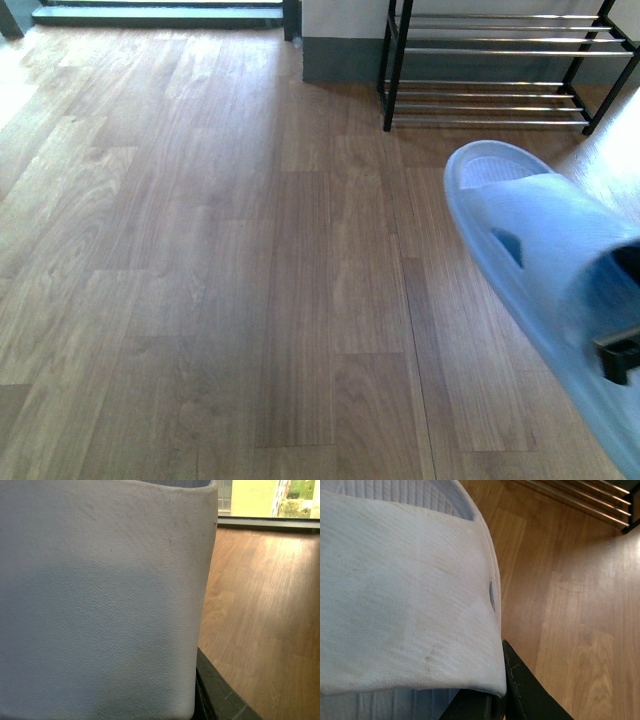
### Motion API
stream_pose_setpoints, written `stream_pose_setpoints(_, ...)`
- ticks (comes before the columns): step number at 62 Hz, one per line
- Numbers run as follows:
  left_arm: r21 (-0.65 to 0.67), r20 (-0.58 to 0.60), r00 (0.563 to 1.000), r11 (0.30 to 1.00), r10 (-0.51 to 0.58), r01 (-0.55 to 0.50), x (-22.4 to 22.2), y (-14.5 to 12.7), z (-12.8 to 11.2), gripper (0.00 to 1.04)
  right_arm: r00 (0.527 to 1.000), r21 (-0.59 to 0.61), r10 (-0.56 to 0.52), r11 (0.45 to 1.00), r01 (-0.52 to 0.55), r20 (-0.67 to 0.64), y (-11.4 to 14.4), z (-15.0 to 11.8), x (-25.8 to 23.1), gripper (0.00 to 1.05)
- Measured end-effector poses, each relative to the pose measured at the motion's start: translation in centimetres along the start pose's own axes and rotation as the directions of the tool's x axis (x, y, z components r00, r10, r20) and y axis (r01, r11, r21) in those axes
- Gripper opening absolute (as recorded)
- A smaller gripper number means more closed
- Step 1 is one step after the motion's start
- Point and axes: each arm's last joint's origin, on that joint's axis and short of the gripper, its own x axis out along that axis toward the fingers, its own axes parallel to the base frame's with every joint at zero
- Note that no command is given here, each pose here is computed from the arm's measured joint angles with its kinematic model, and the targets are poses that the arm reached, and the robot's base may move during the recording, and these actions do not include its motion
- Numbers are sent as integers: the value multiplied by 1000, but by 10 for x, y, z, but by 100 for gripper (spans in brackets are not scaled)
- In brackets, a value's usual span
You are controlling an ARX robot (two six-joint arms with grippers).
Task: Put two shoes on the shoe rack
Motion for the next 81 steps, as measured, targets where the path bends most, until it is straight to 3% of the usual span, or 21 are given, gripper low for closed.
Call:
stream_pose_setpoints(15,0,0,1000,1000,0,0,0,0,0,2,989,14,-31,999,30,142,-8,15,-35,1)
stream_pose_setpoints(81,0,0,1000,1000,-5,5,0,0,0,2,991,0,-27,1000,27,133,-7,13,-35,1)
